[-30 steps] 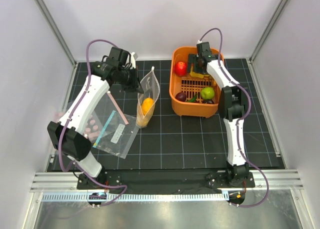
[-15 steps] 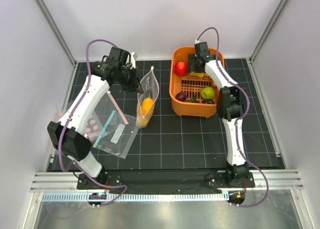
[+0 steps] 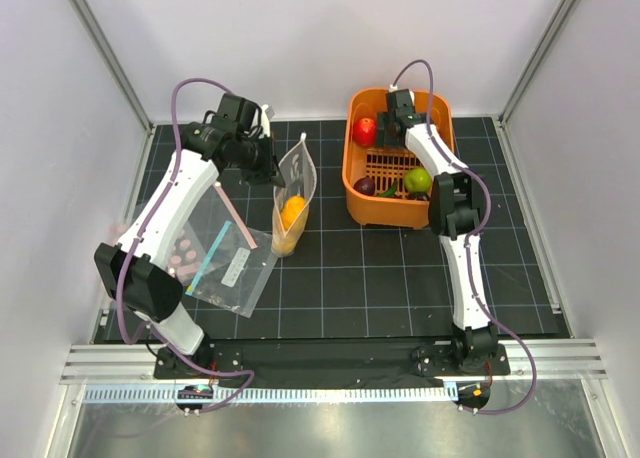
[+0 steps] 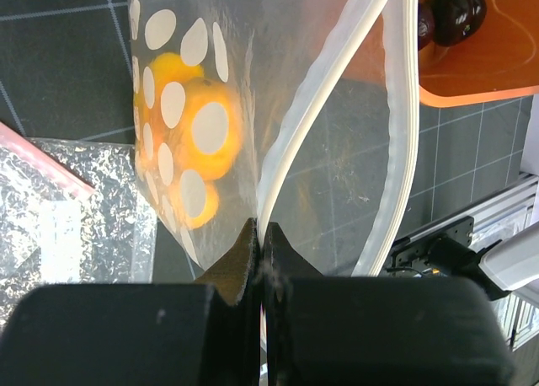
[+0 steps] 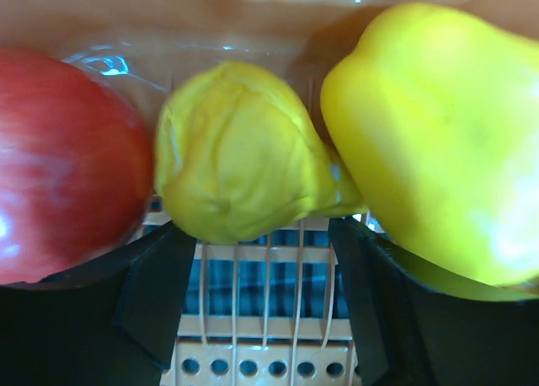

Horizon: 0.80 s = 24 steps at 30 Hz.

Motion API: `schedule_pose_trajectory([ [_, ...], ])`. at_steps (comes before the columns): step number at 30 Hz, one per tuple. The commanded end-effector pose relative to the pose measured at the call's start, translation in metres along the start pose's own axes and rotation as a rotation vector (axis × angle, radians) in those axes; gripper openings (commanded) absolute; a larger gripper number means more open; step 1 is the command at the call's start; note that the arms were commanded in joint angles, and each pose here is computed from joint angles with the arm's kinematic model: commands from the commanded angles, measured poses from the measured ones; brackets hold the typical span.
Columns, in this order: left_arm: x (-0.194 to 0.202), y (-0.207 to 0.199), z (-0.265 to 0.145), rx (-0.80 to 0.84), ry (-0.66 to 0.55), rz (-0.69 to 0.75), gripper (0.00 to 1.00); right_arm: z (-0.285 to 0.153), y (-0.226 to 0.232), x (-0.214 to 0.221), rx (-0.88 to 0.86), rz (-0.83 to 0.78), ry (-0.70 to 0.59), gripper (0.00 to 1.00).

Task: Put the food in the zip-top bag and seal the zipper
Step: Adjust the fake fruit in the bin.

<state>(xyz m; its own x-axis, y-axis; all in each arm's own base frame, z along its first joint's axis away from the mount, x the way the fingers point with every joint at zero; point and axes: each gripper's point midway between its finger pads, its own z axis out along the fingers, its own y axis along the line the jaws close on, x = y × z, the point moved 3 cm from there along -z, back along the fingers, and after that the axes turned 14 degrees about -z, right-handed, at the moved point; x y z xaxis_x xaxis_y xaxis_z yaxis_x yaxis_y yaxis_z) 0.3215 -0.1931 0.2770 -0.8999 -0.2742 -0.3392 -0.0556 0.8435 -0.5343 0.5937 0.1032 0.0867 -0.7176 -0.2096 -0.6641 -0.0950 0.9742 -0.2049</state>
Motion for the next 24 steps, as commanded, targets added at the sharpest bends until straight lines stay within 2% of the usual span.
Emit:
schedule_pose_trajectory([
  [1, -0.008, -0.011, -0.017, 0.029, -0.054, 0.023, 0.0, -0.001, -0.011, -0.013, 0.046, 0.009, -0.051, 0.69],
  [5, -0.011, -0.014, -0.016, 0.032, -0.058, 0.024, 0.0, -0.022, -0.015, -0.029, 0.037, 0.026, -0.117, 0.61],
  [7, -0.012, -0.015, -0.016, 0.037, -0.056, 0.023, 0.0, -0.039, -0.017, -0.045, 0.018, 0.04, -0.165, 0.6],
  [14, -0.012, -0.016, -0.014, 0.046, -0.05, 0.022, 0.0, -0.076, -0.024, -0.067, 0.007, 0.089, -0.231, 0.83],
  [18, -0.011, -0.016, -0.014, 0.045, -0.049, 0.023, 0.0, -0.081, -0.024, -0.078, -0.001, 0.074, -0.271, 0.89],
  [24, -0.01, -0.015, -0.016, 0.046, -0.05, 0.027, 0.0, -0.061, -0.022, -0.09, 0.014, 0.114, -0.302, 0.91],
])
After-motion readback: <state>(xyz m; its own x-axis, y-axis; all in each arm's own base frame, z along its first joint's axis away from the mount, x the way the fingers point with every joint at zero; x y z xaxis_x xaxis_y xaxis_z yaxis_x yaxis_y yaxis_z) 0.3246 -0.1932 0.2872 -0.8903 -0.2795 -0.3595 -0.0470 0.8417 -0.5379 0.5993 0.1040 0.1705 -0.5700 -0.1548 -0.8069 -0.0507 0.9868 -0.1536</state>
